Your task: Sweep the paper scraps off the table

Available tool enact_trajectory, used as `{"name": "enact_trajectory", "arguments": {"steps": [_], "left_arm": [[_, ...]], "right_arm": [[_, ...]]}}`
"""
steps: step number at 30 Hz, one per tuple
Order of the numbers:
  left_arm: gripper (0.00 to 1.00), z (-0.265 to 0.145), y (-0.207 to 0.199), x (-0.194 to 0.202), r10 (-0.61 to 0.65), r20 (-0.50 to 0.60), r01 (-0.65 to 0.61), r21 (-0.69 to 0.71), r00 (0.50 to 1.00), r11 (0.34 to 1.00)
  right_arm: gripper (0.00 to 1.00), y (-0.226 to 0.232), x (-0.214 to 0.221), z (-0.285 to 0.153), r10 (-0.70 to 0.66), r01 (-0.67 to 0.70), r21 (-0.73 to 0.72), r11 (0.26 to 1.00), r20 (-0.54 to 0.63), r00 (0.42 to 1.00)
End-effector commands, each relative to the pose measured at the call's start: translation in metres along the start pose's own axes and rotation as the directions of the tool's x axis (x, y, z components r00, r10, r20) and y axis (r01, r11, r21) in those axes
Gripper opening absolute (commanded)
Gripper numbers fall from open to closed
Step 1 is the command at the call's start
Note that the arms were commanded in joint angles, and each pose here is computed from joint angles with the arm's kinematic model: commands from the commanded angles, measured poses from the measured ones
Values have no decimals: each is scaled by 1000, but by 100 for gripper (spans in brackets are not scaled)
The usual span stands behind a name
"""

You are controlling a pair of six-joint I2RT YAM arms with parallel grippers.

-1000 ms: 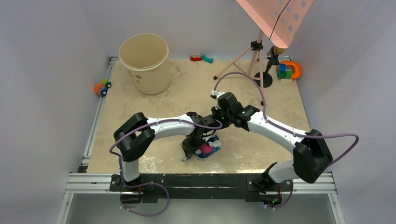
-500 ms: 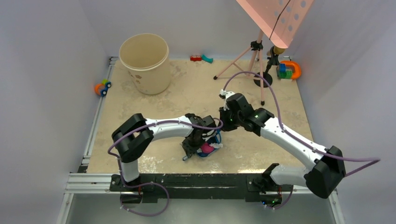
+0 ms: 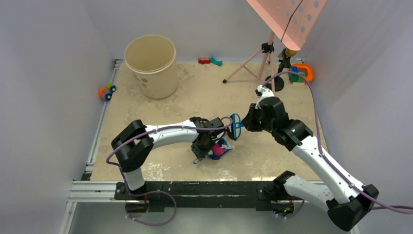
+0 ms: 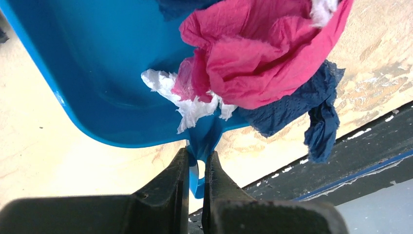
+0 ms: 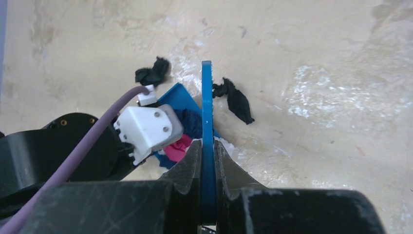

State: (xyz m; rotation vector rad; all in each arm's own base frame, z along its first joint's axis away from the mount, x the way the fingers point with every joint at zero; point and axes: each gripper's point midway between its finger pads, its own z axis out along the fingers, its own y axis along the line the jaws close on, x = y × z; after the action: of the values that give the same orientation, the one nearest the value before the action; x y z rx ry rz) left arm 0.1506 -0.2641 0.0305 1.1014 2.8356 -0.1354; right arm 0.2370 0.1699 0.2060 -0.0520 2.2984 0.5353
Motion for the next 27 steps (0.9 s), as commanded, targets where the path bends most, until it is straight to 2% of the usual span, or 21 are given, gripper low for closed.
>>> {"name": "enact_trajectory", "arguments": {"steps": [1, 7, 11, 20, 27], "left_arm": [[0, -24, 2, -15, -40, 61, 41, -13, 997, 999], [0, -39, 3, -16, -79, 68, 79, 1, 995, 997], [0, -54, -1, -20, -118, 89, 111, 76, 989, 991], [0, -100, 9, -22, -183, 102, 161, 193, 978, 968], [0, -143, 43, -27, -264, 103, 241, 191, 959, 951]], "right_arm": [[0, -19, -33, -29, 79, -98, 101, 990, 181, 980], [0, -45, -39, -49, 107, -168, 207, 964, 276, 955], [0, -50, -38, -56, 110, -179, 211, 961, 301, 947], [0, -51, -36, -61, 98, -167, 210, 963, 302, 948], [0, -47, -36, -62, 101, -163, 186, 969, 302, 948]]}}
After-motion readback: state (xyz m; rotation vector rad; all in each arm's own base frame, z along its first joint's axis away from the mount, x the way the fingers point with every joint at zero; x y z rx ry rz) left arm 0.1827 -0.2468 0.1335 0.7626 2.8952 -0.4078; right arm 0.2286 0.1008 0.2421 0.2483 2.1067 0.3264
